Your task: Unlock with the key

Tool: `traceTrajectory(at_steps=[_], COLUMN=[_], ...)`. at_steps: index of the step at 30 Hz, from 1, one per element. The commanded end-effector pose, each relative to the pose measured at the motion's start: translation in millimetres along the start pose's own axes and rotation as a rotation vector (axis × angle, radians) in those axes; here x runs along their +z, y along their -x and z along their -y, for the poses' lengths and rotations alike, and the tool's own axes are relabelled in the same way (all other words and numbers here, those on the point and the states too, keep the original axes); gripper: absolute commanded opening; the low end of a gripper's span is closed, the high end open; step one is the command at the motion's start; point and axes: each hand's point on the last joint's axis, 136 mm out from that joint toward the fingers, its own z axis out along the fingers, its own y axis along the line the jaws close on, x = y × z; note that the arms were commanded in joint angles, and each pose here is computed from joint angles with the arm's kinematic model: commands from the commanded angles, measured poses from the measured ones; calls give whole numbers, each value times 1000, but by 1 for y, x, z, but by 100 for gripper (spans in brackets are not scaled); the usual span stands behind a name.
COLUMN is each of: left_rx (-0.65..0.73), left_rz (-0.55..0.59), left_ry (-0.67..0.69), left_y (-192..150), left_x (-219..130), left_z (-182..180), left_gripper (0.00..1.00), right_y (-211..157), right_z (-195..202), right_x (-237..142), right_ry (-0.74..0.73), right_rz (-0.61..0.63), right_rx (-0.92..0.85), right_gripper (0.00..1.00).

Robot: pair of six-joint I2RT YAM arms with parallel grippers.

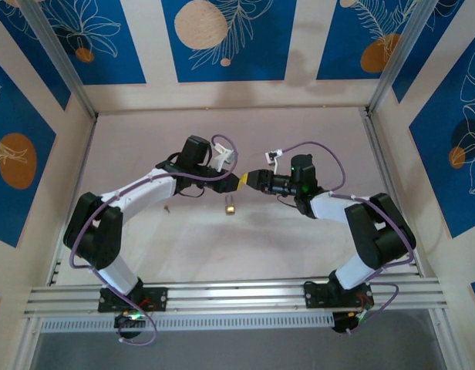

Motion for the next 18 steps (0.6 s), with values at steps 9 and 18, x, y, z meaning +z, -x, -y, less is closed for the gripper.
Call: traceTrajectory(at_steps=[9,18], left_rx=[2,-8], left_rz=[12,9], left_ry=[-61,-69], left_y=[3,2], left_x=[-1,1], left_z=[7,5], left_gripper=[0,0], right_y=[24,27], right_z=[22,-11], right_x=[-20,-21], right_ry=[-92,75], right_rz=[55,56], right_rx=[7,-14], right_gripper=[48,49])
